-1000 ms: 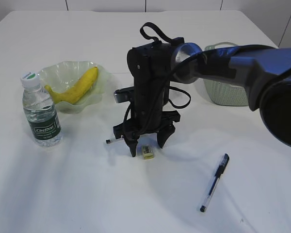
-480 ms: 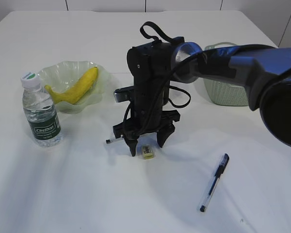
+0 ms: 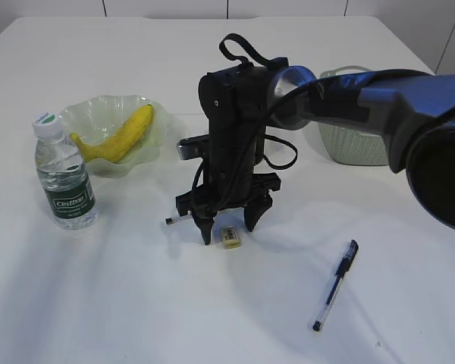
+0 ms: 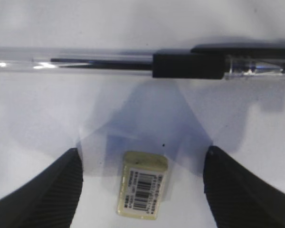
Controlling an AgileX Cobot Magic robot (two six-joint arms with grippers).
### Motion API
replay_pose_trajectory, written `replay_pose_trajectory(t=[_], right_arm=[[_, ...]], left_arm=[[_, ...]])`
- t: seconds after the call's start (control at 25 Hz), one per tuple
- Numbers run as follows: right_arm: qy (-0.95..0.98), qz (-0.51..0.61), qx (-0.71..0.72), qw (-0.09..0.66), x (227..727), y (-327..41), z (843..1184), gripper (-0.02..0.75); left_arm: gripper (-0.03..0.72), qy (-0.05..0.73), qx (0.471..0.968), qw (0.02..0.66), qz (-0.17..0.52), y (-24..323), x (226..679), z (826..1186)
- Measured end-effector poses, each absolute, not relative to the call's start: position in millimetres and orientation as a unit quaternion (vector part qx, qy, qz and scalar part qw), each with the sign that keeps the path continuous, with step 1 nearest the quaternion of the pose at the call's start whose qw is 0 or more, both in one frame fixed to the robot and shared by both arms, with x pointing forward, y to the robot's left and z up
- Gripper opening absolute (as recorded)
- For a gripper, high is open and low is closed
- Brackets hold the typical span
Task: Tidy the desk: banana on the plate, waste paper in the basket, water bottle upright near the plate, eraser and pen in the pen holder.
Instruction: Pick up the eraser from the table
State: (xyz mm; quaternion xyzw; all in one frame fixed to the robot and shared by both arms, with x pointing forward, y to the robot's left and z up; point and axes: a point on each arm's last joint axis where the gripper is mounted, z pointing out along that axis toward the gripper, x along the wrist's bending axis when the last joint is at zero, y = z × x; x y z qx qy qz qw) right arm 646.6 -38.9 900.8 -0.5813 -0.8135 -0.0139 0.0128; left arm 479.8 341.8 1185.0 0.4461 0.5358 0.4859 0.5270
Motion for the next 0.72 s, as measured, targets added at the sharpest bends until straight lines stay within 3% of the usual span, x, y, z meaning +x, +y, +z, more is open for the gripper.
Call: replay_pose_trajectory(t=[0.72], right_arm=[[-0.813,-0.014,-0.582,0.014,646.5,-38.6,900.8,0.586]], left_arm=[[0.24,0.536,0.446,0.527,0.486,341.8,479.8,1185.0]])
